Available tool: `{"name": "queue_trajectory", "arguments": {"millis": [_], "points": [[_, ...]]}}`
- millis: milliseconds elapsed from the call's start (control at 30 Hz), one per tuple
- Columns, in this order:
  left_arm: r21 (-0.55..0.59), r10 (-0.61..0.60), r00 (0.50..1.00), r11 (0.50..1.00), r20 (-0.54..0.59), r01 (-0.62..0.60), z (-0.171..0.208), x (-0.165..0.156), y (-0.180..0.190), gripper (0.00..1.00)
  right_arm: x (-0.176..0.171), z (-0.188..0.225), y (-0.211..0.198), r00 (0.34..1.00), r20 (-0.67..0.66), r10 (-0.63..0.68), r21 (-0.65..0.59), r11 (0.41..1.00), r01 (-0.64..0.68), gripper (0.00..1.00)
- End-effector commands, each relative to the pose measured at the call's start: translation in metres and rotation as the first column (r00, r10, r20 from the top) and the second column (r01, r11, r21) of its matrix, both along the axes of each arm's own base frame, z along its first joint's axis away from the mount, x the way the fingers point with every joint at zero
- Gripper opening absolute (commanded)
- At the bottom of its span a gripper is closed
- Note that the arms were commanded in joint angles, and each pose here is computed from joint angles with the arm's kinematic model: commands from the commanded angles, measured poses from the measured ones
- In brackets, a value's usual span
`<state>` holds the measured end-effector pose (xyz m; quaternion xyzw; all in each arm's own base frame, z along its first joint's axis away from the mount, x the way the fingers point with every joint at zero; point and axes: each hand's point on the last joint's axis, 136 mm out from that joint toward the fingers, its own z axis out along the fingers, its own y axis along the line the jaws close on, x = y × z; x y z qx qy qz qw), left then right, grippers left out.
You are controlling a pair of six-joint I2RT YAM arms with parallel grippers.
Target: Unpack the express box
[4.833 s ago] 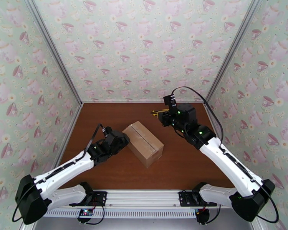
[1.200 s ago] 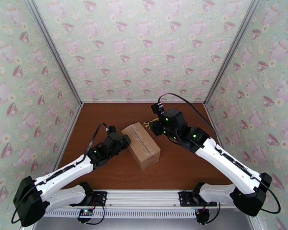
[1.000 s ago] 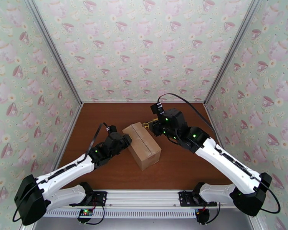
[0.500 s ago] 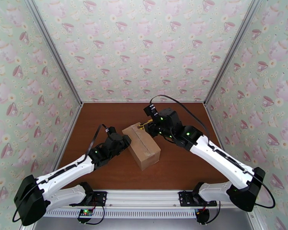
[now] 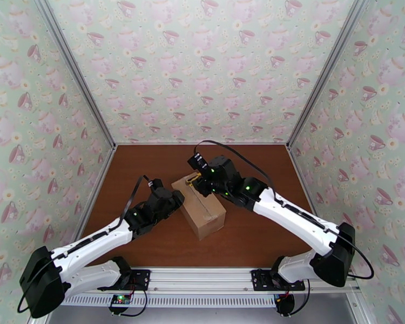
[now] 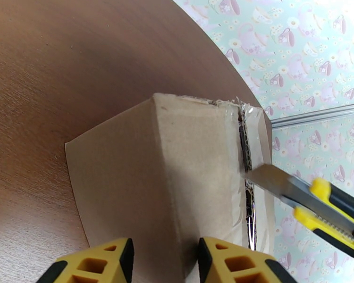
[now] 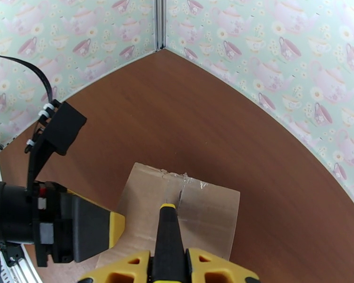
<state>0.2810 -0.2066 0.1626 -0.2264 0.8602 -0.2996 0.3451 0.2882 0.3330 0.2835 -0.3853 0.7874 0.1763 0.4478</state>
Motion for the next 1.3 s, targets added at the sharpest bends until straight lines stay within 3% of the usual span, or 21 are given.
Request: {"name": "queue_trajectory", "arguments": {"millis": [0,400,1267], "points": [[0.121,0.019,0.993,0.993,-0.117,-0.005,-0.039,-0.019,0.020,0.42,0.010,0.020,0.007,0.996,0.085,-0.007,0.012,1.000,0.006,0.00],[0.118,0.030,0.993,0.993,-0.112,-0.017,-0.037,-0.021,0.025,0.42,0.022,0.023,0.010,0.987,0.156,-0.032,-0.016,0.999,0.035,0.00],[0.163,0.039,0.995,0.986,-0.094,-0.024,-0.031,-0.011,0.023,0.41,0.011,0.061,-0.002,0.976,0.212,-0.055,0.071,0.997,0.040,0.00]]}}
